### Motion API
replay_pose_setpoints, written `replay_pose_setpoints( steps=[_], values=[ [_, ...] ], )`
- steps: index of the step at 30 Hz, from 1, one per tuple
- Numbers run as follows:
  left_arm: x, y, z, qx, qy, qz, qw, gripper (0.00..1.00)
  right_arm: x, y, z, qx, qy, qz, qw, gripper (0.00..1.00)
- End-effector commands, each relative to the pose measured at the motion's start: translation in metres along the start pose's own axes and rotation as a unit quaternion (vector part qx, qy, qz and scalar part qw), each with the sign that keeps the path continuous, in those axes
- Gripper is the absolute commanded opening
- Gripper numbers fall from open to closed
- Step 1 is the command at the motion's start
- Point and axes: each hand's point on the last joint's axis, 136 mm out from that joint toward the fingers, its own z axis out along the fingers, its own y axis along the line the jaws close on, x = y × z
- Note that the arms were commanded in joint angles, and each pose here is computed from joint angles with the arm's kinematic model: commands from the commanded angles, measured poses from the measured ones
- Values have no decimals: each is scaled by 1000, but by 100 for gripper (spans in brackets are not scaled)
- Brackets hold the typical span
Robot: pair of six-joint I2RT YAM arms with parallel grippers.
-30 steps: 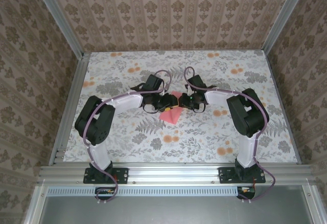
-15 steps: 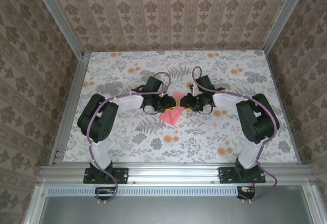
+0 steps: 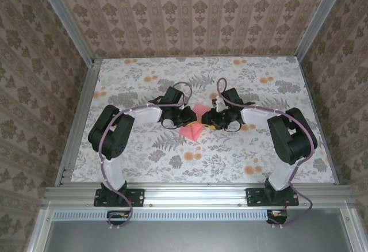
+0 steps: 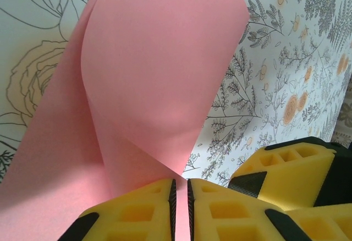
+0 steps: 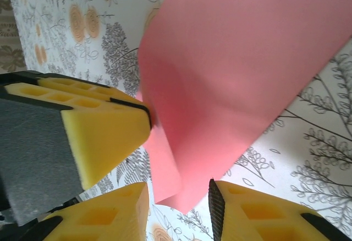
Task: Fold a paper plane with a square sheet of paper (pick it up from the middle)
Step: Fold the triangle a second time at the center of the table.
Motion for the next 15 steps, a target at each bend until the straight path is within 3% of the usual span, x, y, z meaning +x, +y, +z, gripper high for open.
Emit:
replay_pose_setpoints(
  steps=[1,8,15],
  values=[
    [2,11,5,-10,3,-11,1000,16,3,7,7,-18,15,-4,1000,37],
    [1,11,5,-10,3,-11,1000,16,6,5,17,-17,28,0,999,35],
    [1,9,5,-7,6,-9,1000,16,3,6,19,-17,24,-1,1000,20]
  ],
)
